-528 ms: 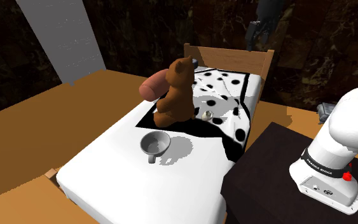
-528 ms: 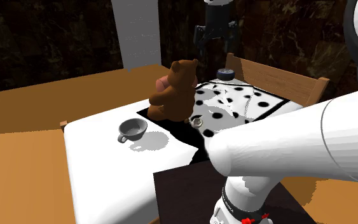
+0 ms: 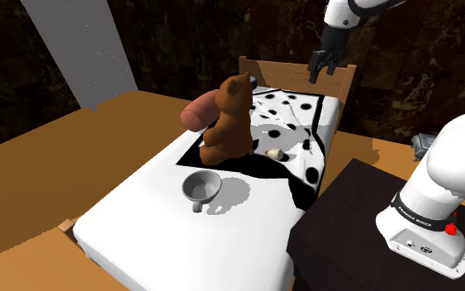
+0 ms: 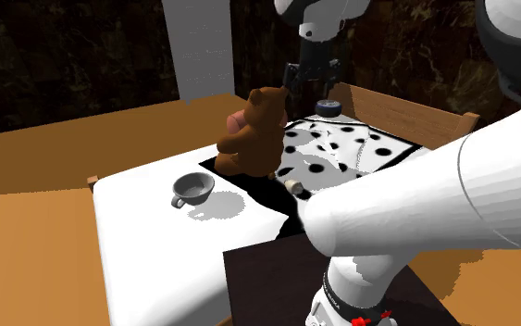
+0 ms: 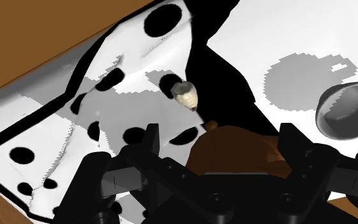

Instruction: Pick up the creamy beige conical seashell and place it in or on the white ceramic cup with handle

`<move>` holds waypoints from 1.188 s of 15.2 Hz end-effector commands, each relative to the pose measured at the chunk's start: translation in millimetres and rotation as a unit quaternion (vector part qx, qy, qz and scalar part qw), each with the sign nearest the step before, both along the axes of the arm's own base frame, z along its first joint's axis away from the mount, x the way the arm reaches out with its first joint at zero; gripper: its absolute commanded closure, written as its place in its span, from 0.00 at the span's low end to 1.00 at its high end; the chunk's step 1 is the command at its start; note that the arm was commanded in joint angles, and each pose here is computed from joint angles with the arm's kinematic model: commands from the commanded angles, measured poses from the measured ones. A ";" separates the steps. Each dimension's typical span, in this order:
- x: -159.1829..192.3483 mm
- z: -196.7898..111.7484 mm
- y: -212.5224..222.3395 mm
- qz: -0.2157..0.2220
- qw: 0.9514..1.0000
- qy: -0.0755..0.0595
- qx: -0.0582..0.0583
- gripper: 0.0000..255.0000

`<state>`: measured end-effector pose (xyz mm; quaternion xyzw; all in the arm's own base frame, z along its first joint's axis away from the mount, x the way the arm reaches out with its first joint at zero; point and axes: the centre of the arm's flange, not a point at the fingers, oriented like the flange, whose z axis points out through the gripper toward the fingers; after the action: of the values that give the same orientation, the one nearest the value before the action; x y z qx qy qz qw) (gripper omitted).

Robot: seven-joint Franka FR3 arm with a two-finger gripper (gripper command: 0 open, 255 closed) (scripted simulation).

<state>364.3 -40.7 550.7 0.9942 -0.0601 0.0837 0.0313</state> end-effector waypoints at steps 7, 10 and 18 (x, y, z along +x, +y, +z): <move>42.6 -96.4 -29.0 0.002 1.000 -0.014 0.026 0.00; 59.4 -131.2 -38.4 0.003 0.999 -0.018 0.035 0.00; 105.9 -224.1 -60.0 0.006 0.998 -0.030 0.061 0.00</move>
<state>463.3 -98.8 338.8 0.9919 -0.0597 0.1080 -0.0289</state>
